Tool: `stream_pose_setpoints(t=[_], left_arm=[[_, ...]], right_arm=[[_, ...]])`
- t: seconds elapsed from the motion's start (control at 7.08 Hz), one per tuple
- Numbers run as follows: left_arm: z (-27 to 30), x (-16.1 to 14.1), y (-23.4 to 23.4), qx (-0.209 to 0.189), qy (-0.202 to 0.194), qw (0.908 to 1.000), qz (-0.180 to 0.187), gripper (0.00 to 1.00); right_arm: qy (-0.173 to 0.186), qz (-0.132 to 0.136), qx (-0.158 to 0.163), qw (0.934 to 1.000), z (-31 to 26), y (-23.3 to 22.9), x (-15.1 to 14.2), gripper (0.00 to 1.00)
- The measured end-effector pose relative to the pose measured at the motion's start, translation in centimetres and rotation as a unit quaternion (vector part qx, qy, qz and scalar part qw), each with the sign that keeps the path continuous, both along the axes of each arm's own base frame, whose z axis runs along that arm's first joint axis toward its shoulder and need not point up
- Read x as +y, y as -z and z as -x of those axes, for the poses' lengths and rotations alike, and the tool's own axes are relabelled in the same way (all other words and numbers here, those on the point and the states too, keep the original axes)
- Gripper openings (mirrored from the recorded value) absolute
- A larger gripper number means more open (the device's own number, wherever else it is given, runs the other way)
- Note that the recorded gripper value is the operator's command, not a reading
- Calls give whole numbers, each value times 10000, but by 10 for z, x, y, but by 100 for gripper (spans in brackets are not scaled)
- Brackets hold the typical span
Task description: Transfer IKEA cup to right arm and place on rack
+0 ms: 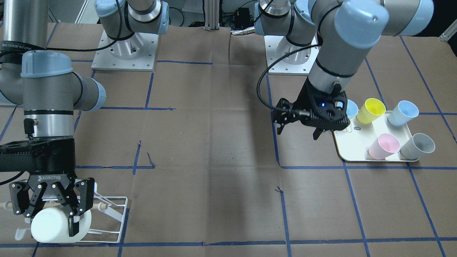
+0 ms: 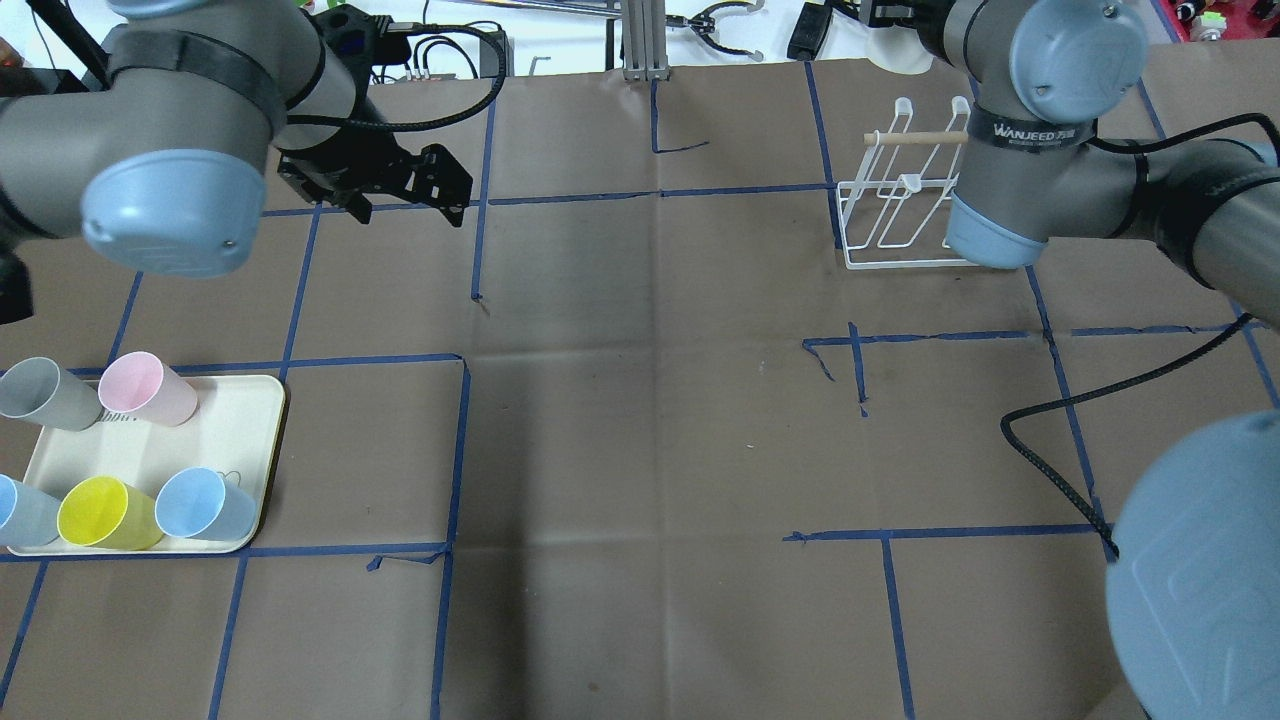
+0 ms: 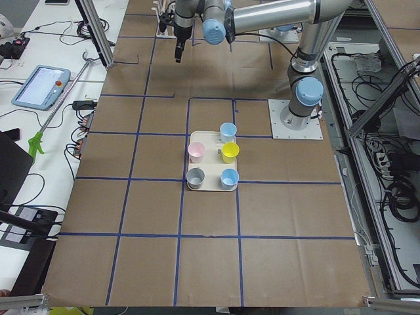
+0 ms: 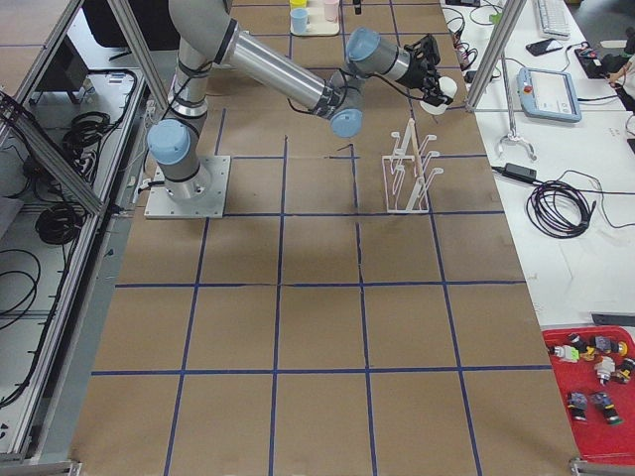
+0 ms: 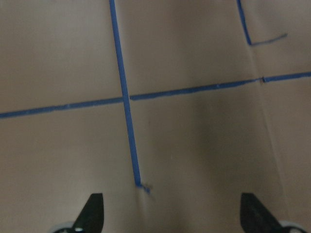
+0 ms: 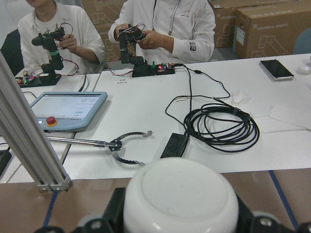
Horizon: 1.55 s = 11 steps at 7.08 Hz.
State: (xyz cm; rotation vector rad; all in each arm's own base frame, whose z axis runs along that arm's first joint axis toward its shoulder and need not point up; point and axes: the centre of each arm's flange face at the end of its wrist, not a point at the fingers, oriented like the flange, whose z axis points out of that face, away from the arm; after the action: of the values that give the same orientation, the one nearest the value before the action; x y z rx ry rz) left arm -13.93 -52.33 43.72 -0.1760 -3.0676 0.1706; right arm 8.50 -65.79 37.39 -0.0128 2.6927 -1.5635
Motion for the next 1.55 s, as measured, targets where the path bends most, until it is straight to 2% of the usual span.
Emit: stream_pose_setpoints(t=[0.14,0.42,0.57,0.99,1.27,1.41,1.55], left_arm=[[-8,24,-16,-17,-75,9996,-282,99],[-19,52,-31,-32,-193,9981,-583,99],[-22,60,-32,-55,-205,9978,-627,99],[-63,67,-21,-524,-346,9948,-798,99],[-114,97,0,-517,-300,9934,-979,99],[-146,117,12,-456,-270,9931,-1050,98],[-178,135,25,-376,-256,9928,-1104,98]], right_arm=[[-23,39,242,9997,7,10,-10,31],[-45,44,463,9989,17,30,-19,31],[-46,24,485,9988,18,38,-18,31],[-47,33,493,9988,17,63,-12,33],[-53,-105,460,9989,16,80,-8,36],[-51,-155,444,9989,15,87,-7,87],[-61,-125,427,9990,15,89,-6,99]])
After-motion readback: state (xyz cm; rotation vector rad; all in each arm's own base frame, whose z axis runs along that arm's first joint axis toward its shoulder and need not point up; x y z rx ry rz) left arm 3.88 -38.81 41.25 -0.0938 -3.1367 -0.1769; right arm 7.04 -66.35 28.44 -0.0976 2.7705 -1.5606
